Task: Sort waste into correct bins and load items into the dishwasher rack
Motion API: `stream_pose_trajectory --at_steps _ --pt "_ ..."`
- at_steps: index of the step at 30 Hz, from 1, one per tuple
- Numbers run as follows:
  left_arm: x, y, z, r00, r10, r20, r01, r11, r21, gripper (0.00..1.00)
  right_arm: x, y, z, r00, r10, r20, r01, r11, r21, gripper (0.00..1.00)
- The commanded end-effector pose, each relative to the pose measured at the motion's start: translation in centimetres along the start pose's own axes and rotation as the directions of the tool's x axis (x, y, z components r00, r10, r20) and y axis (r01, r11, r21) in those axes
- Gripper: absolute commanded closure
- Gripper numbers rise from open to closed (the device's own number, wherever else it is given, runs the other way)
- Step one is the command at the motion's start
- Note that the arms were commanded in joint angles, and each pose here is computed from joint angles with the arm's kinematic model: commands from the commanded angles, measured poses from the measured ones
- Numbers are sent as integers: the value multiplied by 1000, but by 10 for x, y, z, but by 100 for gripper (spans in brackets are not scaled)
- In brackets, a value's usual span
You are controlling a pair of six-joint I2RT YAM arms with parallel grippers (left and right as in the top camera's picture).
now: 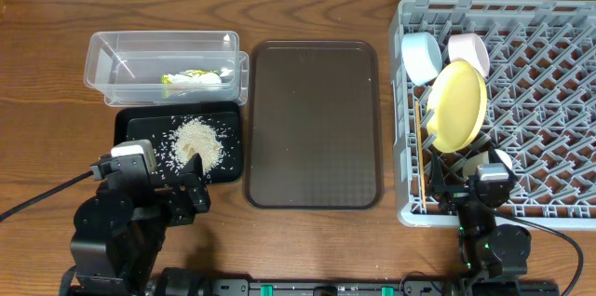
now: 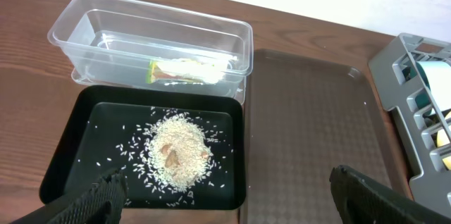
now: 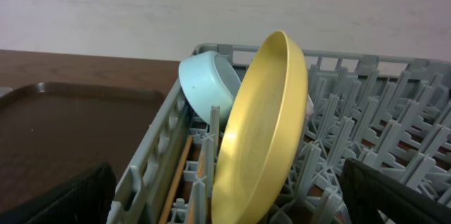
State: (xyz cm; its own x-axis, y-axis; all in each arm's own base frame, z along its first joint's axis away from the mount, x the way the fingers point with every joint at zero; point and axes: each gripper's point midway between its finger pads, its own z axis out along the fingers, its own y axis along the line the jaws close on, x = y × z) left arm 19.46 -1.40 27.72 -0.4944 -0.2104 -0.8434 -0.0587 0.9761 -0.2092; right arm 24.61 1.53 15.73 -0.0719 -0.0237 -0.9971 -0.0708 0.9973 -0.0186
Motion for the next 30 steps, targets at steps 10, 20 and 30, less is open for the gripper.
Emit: stream_pose_trajectory --at_steps 10,20,30 --pt "0 1 0 1000 16 4 -16 1000 -4 6 0 5 0 1000 -19 2 19 1000 -22 1" --pt "0 1 0 1000 16 4 -16 1000 -4 6 0 5 0 1000 -19 1 19 1000 -22 1" --pt "10 13 5 999 38 -13 -39 997 -61 6 0 5 0 1000 -19 1 19 1000 -22 1"
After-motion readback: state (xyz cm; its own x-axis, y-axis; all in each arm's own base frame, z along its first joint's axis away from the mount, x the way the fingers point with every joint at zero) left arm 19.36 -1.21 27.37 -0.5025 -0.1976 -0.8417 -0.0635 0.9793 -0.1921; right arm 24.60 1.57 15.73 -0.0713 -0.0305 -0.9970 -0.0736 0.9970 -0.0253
